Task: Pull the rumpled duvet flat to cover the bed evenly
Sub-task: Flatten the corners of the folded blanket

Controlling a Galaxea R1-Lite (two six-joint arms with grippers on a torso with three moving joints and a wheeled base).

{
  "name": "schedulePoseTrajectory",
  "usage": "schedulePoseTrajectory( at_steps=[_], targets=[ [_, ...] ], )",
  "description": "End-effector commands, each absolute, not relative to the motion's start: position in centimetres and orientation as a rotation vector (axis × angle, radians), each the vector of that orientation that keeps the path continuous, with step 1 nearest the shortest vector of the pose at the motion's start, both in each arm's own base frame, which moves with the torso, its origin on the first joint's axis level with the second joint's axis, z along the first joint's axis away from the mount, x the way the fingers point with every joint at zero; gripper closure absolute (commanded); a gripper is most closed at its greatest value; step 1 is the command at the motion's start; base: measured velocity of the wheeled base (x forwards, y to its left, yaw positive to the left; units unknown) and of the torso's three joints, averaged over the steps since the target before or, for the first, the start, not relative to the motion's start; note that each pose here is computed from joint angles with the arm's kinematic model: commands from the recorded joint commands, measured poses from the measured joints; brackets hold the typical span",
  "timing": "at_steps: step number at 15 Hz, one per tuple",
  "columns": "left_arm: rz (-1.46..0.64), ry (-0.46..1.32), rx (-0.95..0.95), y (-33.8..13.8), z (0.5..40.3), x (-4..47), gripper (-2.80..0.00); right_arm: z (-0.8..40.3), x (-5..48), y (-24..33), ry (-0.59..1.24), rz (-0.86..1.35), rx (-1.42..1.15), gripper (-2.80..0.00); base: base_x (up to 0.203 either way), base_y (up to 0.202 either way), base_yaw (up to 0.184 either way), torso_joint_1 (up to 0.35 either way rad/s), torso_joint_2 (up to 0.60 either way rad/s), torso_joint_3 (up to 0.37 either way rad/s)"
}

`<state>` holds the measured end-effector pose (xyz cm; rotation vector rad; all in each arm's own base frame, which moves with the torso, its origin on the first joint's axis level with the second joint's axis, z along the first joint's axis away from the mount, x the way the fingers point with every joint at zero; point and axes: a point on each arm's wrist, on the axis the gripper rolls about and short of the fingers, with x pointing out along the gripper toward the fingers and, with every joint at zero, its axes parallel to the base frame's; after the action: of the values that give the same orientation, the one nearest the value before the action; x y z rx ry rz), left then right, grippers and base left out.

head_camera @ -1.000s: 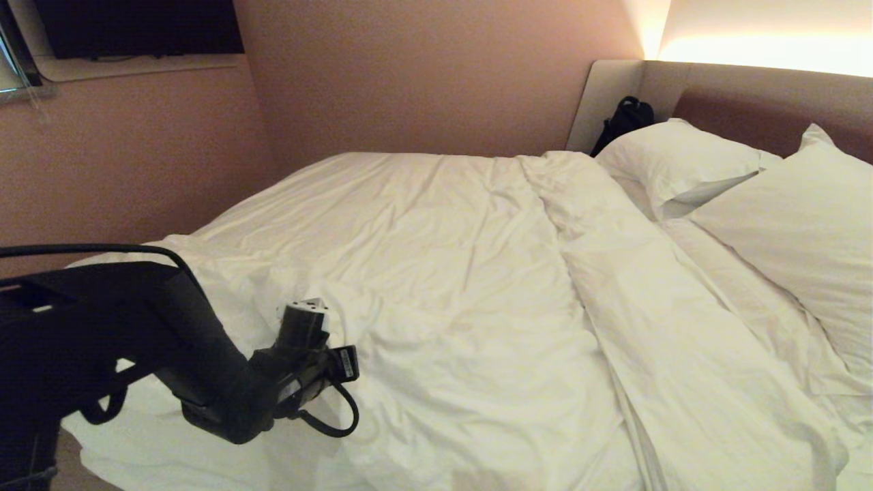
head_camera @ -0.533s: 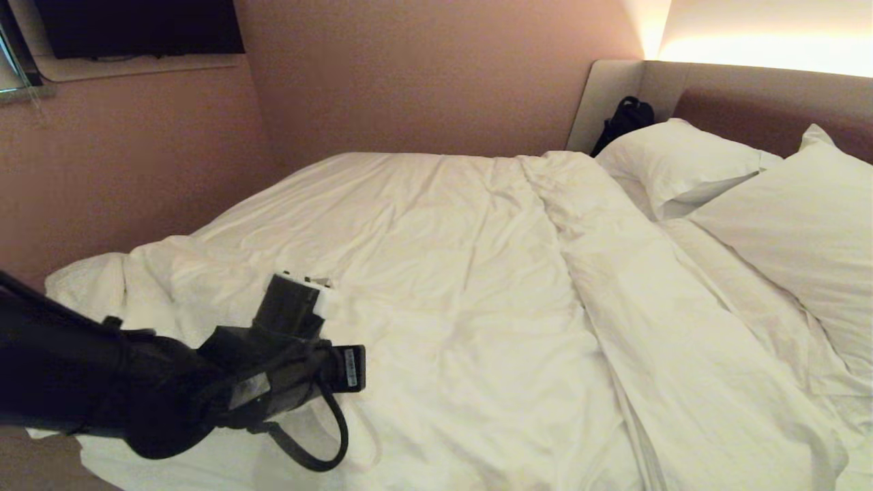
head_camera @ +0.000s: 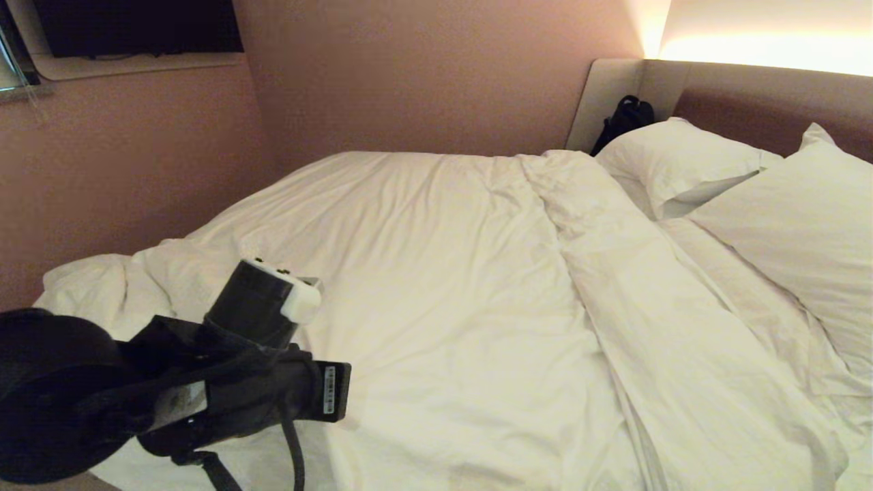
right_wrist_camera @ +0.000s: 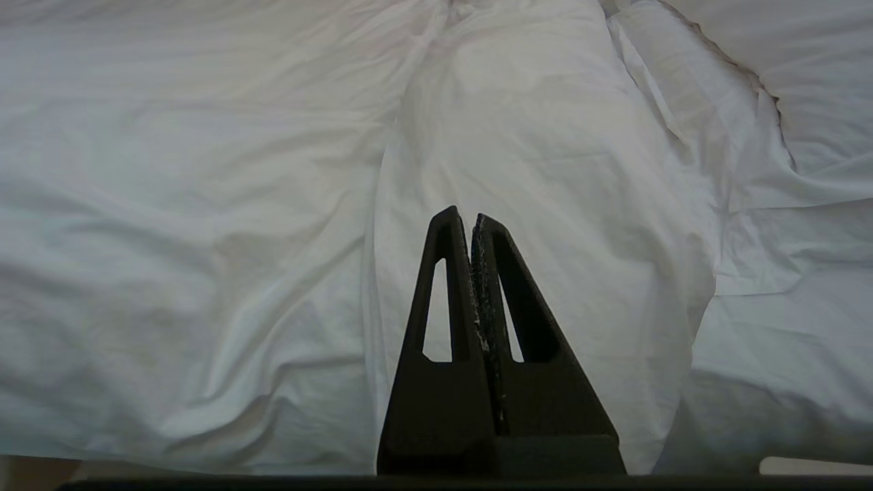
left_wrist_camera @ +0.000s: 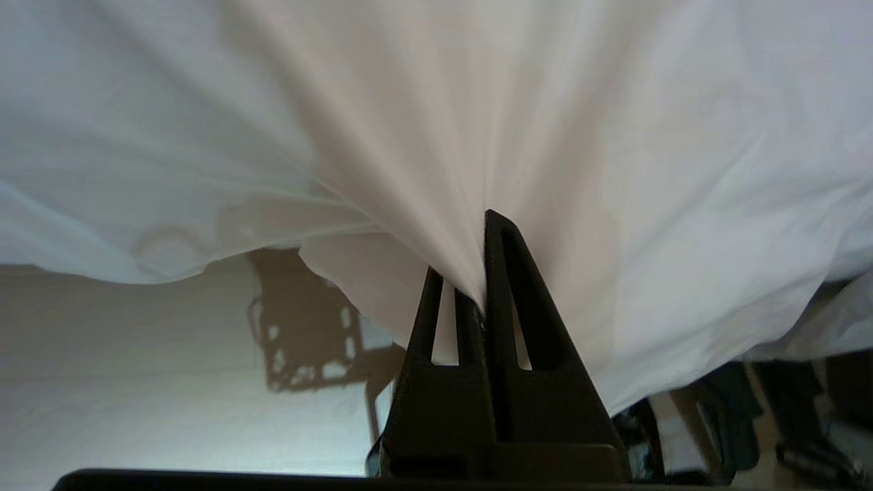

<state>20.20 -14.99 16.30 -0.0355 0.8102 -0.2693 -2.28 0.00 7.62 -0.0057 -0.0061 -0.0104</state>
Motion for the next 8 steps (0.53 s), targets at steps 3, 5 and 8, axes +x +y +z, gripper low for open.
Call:
schedulePoseTrajectory(
  at_steps=[3, 5, 8],
  targets=[
    [-0.268, 0.884, 0.052, -14.9, 15.3, 20.0, 0.00, 7.6, -2.3, 0.0, -0.008, -0.011, -0.006, 0.00, 0.000, 0.000, 0.000, 0.000, 0.00, 0.000],
    [-0.266, 0.923, 0.089, -14.9, 14.8, 20.0, 0.00, 7.6, -2.3, 0.0, -0.008, -0.011, -0.006, 0.00, 0.000, 0.000, 0.000, 0.000, 0.00, 0.000],
    [-0.260, 0.941, 0.099, -15.1, 14.3, 20.3, 0.00, 7.6, -2.3, 0.0, -0.008, -0.011, -0.006, 0.00, 0.000, 0.000, 0.000, 0.000, 0.00, 0.000]
  ],
)
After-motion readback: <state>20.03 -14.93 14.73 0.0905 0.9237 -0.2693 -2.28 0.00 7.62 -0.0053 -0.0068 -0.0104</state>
